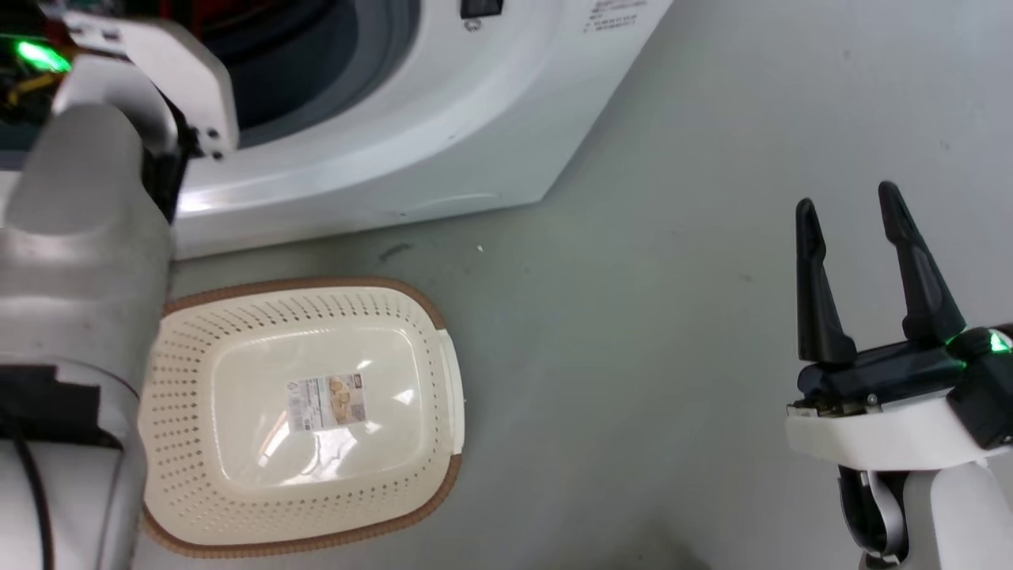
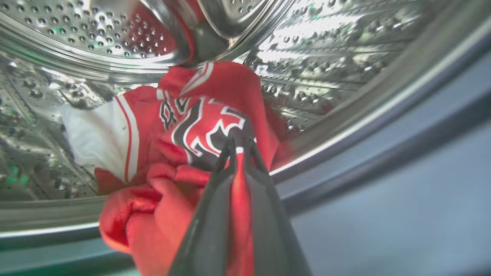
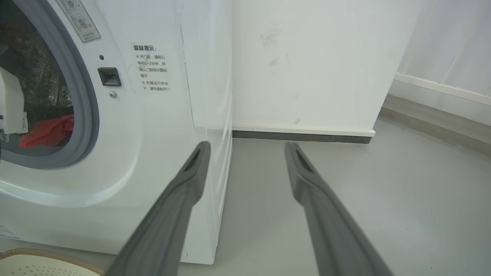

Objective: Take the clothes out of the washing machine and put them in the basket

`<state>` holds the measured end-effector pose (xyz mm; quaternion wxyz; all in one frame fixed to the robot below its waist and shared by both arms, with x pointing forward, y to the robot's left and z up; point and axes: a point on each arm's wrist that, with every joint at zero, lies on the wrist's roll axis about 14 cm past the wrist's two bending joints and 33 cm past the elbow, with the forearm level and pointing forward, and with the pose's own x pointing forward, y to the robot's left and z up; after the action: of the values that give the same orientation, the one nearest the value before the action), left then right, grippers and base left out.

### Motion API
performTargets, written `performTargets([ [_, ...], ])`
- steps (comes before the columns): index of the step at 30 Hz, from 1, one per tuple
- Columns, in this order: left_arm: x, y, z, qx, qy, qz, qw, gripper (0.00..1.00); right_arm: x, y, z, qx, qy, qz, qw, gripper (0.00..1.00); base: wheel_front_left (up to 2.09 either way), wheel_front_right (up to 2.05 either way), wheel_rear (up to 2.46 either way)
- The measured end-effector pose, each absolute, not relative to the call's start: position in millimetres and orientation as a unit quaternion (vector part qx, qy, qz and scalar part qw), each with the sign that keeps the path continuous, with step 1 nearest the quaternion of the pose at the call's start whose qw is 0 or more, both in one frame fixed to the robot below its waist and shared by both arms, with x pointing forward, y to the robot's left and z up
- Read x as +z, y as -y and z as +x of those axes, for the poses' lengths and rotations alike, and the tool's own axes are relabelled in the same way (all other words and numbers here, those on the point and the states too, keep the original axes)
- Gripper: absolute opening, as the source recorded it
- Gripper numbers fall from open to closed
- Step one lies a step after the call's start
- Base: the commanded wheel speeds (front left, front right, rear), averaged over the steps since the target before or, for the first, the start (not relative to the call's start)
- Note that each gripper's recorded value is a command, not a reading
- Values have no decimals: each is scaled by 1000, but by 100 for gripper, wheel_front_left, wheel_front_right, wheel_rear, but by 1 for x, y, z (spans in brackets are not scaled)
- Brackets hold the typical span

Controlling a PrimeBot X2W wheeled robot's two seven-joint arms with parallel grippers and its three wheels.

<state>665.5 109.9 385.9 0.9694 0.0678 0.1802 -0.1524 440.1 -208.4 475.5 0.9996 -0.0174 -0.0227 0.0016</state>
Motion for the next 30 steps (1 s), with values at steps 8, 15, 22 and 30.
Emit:
performTargets([
  [8, 429, -120, 624, -155, -119, 59, 979, 0, 496, 194, 421, 18, 42, -17, 999, 100, 0, 0, 0],
  [15, 481, -124, 586, -165, -49, 51, 984, 0, 513, 180, 404, 38, 61, -17, 997, 100, 0, 0, 0],
  [22, 500, -127, 528, -168, -13, 36, 985, 0, 526, 166, 387, 57, 76, -12, 995, 100, 0, 0, 0],
  [30, 528, -130, 474, -165, 36, 29, 985, 0, 541, 155, 368, 73, 96, -8, 993, 100, 0, 0, 0],
])
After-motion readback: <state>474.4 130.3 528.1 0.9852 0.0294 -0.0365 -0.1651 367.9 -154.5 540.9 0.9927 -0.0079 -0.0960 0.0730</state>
